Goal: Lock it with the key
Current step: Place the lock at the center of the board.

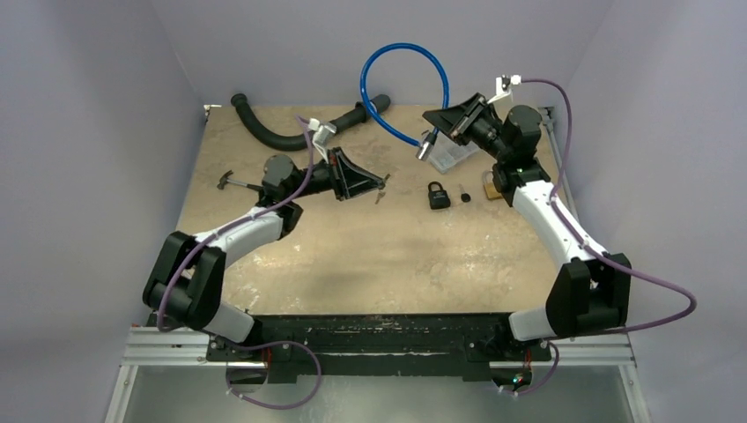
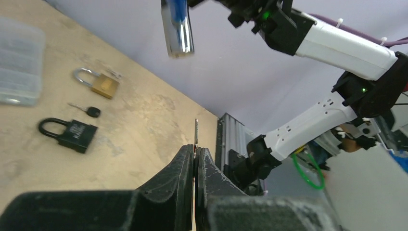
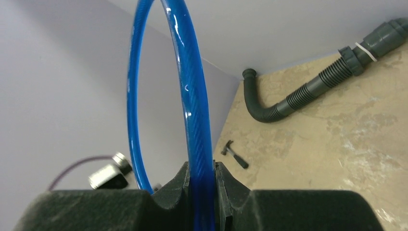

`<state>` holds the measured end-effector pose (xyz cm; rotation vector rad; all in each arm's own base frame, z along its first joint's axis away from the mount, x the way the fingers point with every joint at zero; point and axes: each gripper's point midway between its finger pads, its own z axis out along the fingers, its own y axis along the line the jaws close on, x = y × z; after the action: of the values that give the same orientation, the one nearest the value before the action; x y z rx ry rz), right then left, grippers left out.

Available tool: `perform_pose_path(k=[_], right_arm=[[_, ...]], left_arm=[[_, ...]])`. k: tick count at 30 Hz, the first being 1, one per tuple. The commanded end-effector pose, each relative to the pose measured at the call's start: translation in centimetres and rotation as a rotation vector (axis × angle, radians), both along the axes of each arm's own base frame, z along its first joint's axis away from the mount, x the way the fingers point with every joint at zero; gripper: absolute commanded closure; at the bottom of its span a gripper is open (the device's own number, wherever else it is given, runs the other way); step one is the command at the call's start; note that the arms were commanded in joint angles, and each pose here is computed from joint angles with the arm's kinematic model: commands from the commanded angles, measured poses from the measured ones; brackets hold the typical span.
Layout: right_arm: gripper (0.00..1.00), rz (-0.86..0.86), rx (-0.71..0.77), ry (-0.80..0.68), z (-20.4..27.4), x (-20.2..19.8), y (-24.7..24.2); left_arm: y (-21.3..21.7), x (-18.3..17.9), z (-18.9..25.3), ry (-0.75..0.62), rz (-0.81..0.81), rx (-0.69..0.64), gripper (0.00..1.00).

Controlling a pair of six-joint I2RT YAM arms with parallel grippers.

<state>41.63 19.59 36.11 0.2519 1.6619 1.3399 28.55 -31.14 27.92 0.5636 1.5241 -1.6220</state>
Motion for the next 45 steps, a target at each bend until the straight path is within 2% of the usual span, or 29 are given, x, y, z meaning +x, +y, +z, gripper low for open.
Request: perform_pose_path(k=[1, 6, 13, 15, 18, 24, 32, 40, 45], right_arm=[[1.0, 0.071, -0.083, -0.046, -1.9, -1.8, 0.8], [1.0, 0.204, -0.183, -0.06, -5.3, -2.8, 2.9], [1.0, 0.538, -0.49, -0.149, -10.1, -3.9, 6.0], [1.0, 0.684, -0.592, -0.133, -12.6, -5.1, 6.4], [1.0, 0.873, -0.736, -0.194, -15.2, -5.7, 7.2], [1.0, 1.154, -0.931, -0.33, -17.7, -6.5, 9.0], [1.0, 1.267, -1.151, -0.472, -21.4, -5.7, 10.0], [1.0, 1.27, -1.241, -0.558, -24.1, -3.8, 11.7], [0.96, 1.246, -1.31, -0.651, -25.0, -2.5, 13.3]], left_arm=[[2.7, 0.0, 3.8, -0.207, 0.024, 0.068, 1.0], [4.4, -0.9, 5.4, -0.254, 0.077, 0.121, 1.0], [6.3, -2.2, 6.8, -0.31, 0.108, 0.218, 1.0], [7.3, -1.6, 7.1, -0.297, 0.148, 0.222, 1.0], [8.8, -0.1, 7.3, -0.23, 0.219, 0.207, 1.0], [12.2, 2.5, 7.9, -0.115, 0.344, 0.102, 1.0], [13.7, 3.7, 7.8, -0.076, 0.433, 0.072, 1.0], [14.2, 3.8, 7.1, -0.056, 0.454, 0.079, 1.0], [14.4, 4.1, 6.8, -0.046, 0.462, 0.08, 1.0]])
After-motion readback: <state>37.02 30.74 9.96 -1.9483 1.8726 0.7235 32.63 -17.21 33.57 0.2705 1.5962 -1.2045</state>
